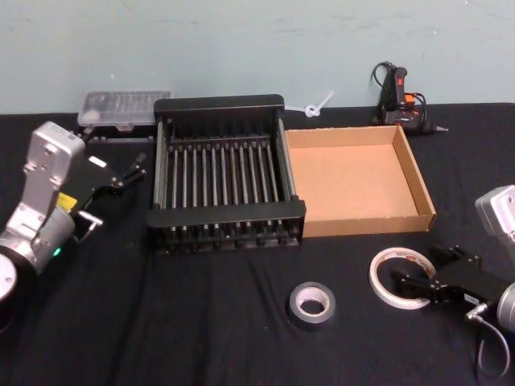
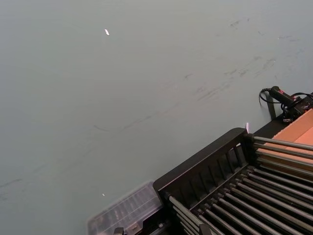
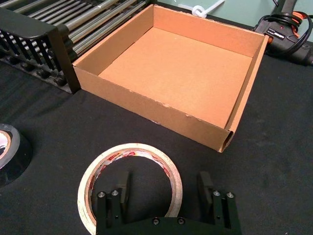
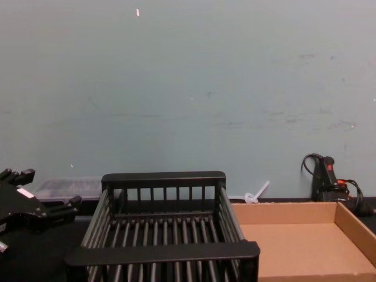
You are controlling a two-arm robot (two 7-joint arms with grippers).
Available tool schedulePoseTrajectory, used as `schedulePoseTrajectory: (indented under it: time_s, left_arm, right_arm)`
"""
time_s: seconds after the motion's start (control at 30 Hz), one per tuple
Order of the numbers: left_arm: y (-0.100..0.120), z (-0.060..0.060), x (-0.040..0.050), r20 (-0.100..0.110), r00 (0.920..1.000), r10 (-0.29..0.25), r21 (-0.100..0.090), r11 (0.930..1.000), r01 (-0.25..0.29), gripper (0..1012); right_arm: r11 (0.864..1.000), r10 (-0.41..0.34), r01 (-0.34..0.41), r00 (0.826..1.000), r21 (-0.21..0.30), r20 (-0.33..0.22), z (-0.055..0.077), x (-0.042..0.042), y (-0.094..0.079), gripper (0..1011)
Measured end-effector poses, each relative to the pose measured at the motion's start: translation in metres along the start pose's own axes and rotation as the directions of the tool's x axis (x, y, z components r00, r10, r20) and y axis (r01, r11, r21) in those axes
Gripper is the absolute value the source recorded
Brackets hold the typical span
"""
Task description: Pick up the white tape and place it into the black box , Pick up the silver tape and place it into the brown box.
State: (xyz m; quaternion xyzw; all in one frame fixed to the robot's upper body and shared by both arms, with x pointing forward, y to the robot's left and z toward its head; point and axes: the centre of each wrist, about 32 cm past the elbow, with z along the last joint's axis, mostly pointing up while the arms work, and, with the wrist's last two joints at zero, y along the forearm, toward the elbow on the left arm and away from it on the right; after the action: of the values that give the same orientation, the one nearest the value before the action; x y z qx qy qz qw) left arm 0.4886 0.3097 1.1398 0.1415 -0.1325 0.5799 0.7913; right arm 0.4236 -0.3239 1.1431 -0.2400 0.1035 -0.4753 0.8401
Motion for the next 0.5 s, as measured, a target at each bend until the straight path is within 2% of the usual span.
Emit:
schedulePoseTrajectory:
  time_s: [0.07,0.1,0.2,0.3,0.33,0.37,0.43,0.5]
  left_arm:
    - [0.0,0.0,0.0,0.0,1.0,0.0,0.0,1.0,0.0,1001]
    - [0.0,0.0,0.0,0.0,1.0,0.0,0.0,1.0,0.0,1001]
    - [0.0,0.0,0.0,0.0,1.0,0.0,0.0,1.0,0.0,1001]
    - [0.0,0.0,0.0,0.0,1.0,0.0,0.0,1.0,0.0,1001]
    - [0.0,0.0,0.0,0.0,1.0,0.0,0.0,1.0,0.0,1001]
    - [0.0,0.0,0.0,0.0,1.0,0.0,0.0,1.0,0.0,1001]
    - [0.0,0.0,0.0,0.0,1.0,0.0,0.0,1.0,0.0,1001]
    - [0.0,0.0,0.0,0.0,1.0,0.0,0.0,1.0,0.0,1001]
  right_arm:
    - [1.0,0.0,0.0,1.0,0.0,0.0,0.0,0.0,0.0,903]
    - [1.0,0.0,0.0,1.0,0.0,0.0,0.0,0.0,0.0,850]
    - [1.0,0.0,0.0,1.0,0.0,0.0,0.0,0.0,0.0,798]
    - [1.0,0.0,0.0,1.0,0.0,-0.001,0.0,0.0,0.0,685]
    - [1.0,0.0,0.0,1.0,0.0,-0.001,0.0,0.0,0.0,685]
    - [1.0,0.0,0.0,1.0,0.0,-0.001,0.0,0.0,0.0,625]
    - [1.0,0.0,0.0,1.0,0.0,-0.001,0.0,0.0,0.0,591]
    - [1.0,0.0,0.0,1.0,0.0,-0.001,0.0,0.0,0.0,503]
